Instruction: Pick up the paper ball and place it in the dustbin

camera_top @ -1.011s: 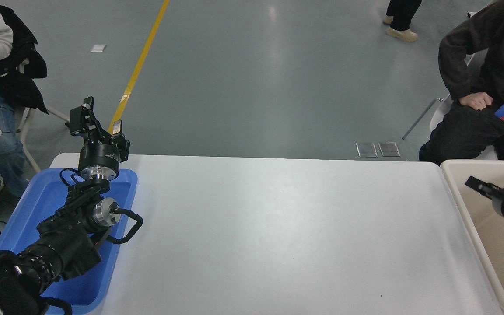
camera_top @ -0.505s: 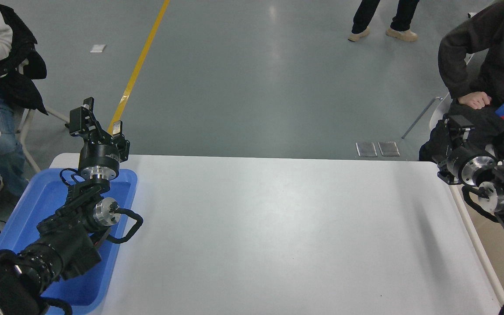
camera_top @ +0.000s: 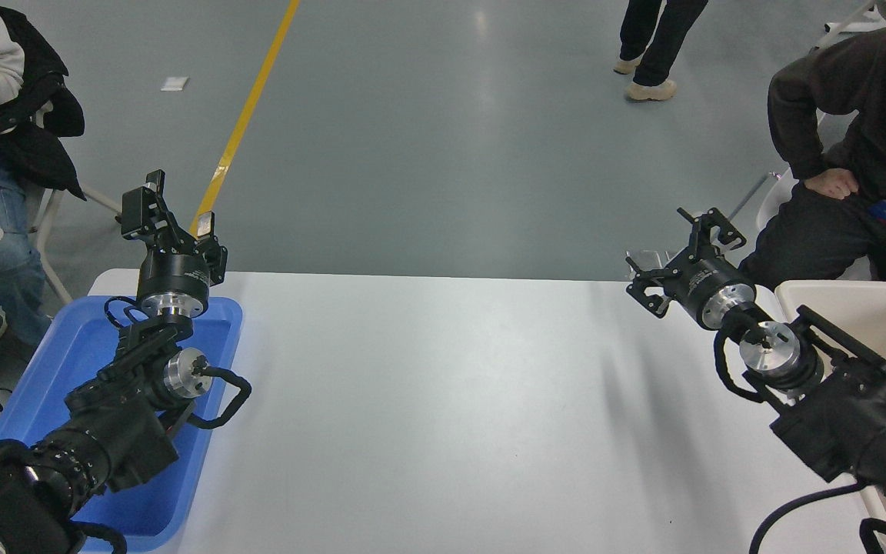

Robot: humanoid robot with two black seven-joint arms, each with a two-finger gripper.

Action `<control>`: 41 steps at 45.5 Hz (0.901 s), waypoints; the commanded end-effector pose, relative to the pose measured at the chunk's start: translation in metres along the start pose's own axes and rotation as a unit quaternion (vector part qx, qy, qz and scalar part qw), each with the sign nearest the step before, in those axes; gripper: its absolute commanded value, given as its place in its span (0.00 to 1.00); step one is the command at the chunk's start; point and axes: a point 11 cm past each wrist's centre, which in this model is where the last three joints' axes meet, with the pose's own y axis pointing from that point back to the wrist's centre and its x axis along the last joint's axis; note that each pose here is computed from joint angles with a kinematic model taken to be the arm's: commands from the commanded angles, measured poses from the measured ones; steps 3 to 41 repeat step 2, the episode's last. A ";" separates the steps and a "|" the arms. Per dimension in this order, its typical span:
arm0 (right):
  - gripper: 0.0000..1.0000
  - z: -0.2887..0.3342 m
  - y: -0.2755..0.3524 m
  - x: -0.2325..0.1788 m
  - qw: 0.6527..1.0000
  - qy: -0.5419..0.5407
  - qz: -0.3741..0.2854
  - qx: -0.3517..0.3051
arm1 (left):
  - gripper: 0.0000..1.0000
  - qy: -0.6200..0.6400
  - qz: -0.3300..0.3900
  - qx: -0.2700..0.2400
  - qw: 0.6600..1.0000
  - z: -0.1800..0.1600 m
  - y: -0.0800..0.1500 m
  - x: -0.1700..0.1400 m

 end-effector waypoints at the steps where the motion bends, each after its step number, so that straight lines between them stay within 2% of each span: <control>1: 1.00 0.019 0.011 0.001 0.998 -0.041 -0.054 0.001 | 0.99 0.000 0.000 0.000 1.000 0.000 0.000 0.000; 41: 1.00 0.019 0.012 0.002 0.998 -0.042 -0.055 0.002 | 1.00 0.000 0.000 0.000 1.000 0.000 0.000 0.000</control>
